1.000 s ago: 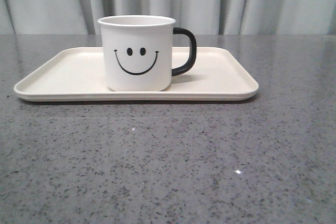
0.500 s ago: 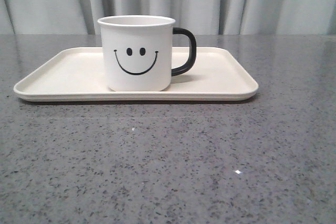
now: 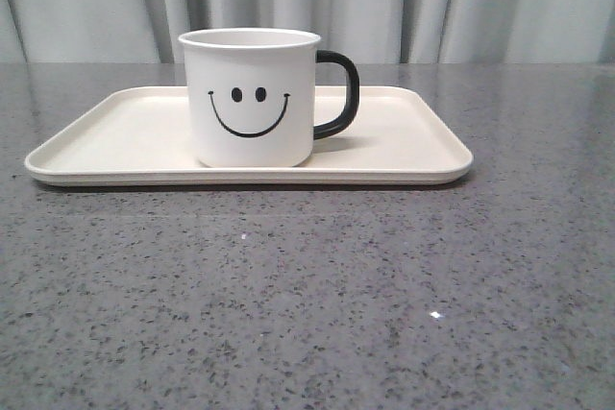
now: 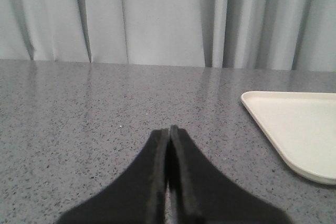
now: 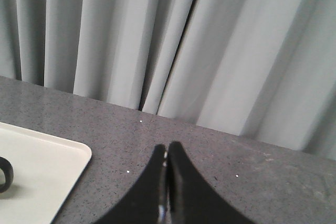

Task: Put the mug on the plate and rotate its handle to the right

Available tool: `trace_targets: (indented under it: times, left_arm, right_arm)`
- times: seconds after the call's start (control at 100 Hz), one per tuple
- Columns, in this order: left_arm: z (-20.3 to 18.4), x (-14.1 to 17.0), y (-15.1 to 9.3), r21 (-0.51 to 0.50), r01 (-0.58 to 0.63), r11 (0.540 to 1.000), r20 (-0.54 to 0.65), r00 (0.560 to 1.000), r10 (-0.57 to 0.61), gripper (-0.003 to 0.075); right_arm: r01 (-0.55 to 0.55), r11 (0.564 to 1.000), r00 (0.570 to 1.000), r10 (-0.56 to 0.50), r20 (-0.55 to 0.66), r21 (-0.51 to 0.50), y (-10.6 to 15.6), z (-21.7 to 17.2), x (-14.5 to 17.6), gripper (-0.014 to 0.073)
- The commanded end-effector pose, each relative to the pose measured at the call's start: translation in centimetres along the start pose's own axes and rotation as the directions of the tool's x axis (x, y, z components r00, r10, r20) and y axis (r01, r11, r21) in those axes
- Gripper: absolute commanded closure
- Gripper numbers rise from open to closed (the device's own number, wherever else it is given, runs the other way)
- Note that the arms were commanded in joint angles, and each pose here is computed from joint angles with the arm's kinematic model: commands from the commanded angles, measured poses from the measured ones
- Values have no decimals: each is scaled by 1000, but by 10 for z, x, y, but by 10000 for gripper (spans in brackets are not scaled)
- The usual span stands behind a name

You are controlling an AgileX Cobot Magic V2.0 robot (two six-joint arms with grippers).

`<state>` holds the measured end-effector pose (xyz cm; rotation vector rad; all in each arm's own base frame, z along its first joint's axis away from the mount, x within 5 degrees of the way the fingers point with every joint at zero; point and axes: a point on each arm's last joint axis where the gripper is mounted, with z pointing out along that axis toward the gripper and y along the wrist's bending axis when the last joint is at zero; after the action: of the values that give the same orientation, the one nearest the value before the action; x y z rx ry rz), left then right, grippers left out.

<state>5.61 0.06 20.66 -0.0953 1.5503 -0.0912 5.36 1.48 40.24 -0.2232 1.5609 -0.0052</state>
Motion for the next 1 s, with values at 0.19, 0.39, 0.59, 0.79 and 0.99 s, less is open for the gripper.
trace_targets:
  times: [0.19, 0.39, 0.59, 0.79, 0.99]
  left_arm:
    - [-2, -4, -1, 17, -29, 999, 80, 996, 28, 740]
    - [-2, -3, -1, 12, -29, 1000, 64, 998, 28, 740]
    - [-2, -2, -1, 9, -29, 1000, 53, 998, 28, 740]
    - [-2, -5, -2, 20, -31, 999, 91, 995, 29, 740]
    - [-3, -12, -4, 43, -37, 998, 171, 985, 29, 741]
  right_arm:
    - [-7, 999, 997, 4, 80, 37, -4, -1, -12, 706]
    - [-7, 999, 997, 4, 80, 37, -4, -1, -12, 706]
    - [-7, 999, 997, 4, 80, 37, -4, -1, -12, 706]
    - [-7, 999, 997, 4, 80, 37, -4, -1, -12, 706]
    - [-7, 999, 997, 4, 80, 37, -4, -1, -12, 706]
